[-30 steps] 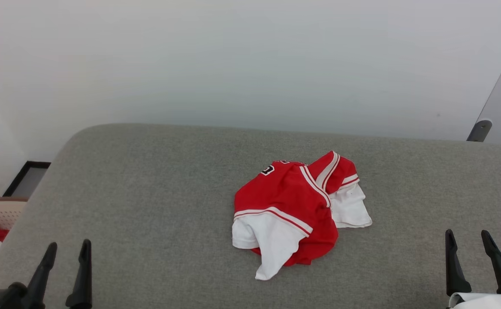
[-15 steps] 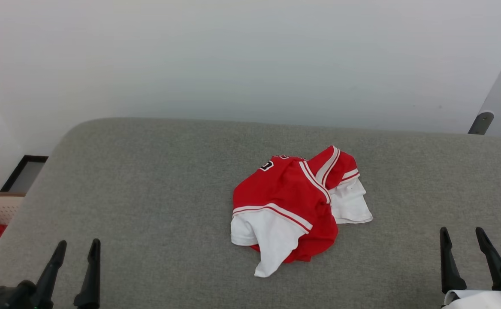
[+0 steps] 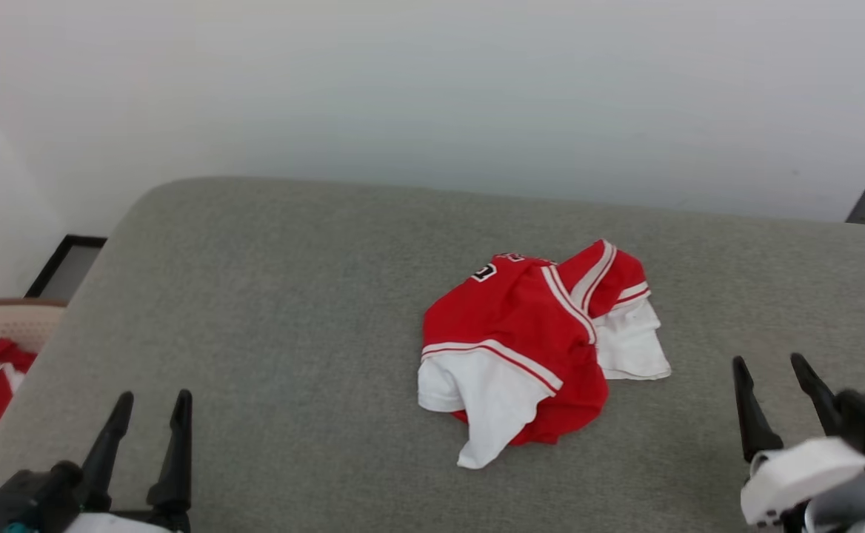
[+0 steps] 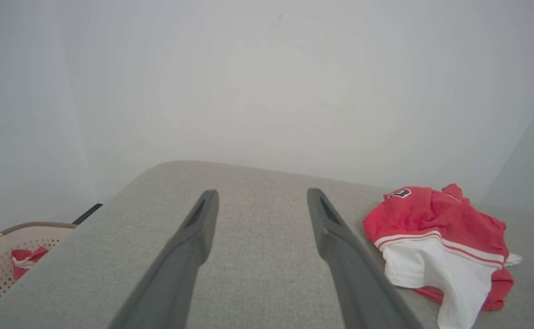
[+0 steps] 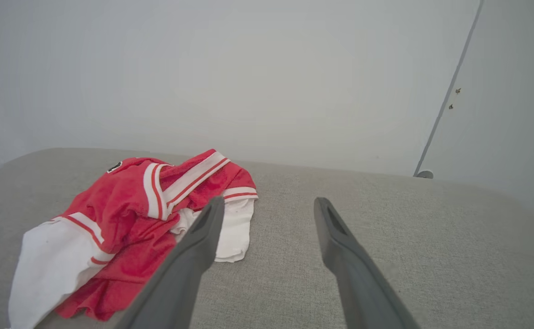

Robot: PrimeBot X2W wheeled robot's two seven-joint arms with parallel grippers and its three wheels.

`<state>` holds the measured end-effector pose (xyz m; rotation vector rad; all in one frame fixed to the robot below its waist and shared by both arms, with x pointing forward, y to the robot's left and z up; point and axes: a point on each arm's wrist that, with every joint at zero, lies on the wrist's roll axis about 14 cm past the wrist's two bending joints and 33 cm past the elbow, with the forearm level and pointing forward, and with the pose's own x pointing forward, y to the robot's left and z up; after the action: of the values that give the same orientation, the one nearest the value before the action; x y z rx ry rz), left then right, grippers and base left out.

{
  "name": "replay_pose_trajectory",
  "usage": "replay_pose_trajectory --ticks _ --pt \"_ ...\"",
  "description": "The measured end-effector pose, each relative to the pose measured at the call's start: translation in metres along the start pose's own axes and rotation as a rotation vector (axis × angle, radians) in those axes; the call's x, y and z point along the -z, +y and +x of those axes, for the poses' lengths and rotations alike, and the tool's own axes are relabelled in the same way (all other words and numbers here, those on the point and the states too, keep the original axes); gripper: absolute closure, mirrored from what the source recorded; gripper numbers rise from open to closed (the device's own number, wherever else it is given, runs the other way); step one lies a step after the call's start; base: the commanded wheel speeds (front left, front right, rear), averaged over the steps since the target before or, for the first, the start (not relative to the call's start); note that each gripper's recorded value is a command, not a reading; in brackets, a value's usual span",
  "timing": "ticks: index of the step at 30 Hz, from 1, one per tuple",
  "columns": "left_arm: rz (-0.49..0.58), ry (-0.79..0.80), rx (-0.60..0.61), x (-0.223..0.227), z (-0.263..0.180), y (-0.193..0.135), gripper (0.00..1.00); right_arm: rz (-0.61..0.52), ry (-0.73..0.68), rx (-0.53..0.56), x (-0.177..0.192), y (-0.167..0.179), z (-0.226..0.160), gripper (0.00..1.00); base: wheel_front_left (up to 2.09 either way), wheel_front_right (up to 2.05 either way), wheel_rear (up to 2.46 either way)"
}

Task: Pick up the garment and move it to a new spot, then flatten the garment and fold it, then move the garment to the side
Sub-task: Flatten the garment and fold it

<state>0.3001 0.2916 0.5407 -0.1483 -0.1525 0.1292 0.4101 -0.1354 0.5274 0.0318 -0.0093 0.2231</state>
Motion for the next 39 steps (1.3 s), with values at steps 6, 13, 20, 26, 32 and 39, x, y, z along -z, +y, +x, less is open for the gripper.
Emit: replay_pose_trajectory --ticks 6,13,20,26,32,39 --pt "-0.005 -0.008 -0.025 0.0 0.007 0.0 0.0 -0.026 0.104 -0.043 0.008 0.006 0.034 0.0 0.0 0.0 0.0" --pt "-0.011 0.005 -0.068 0.008 0.016 0.004 0.0 -0.015 0.32 -0.064 0.046 0.009 0.069 0.0 0.0 0.0 0.0" --pt "-0.015 0.015 -0.102 0.015 0.025 0.008 0.0 0.017 0.567 -0.089 0.096 0.018 0.091 0.0 0.0 0.0 0.0" --pt "-0.009 0.04 -0.144 0.025 0.026 0.017 0.0 0.029 0.74 -0.132 0.134 0.036 0.101 0.0 0.0 0.0 0.0" --pt "0.002 0.061 -0.179 0.031 0.022 0.026 0.0 -0.023 0.813 -0.174 0.145 0.046 0.109 1.0 0.0 0.0 0.0" --pt "0.001 0.05 -0.175 0.029 0.024 0.027 0.0 -0.025 0.782 -0.188 0.133 0.045 0.108 1.0 0.0 0.0 0.0"
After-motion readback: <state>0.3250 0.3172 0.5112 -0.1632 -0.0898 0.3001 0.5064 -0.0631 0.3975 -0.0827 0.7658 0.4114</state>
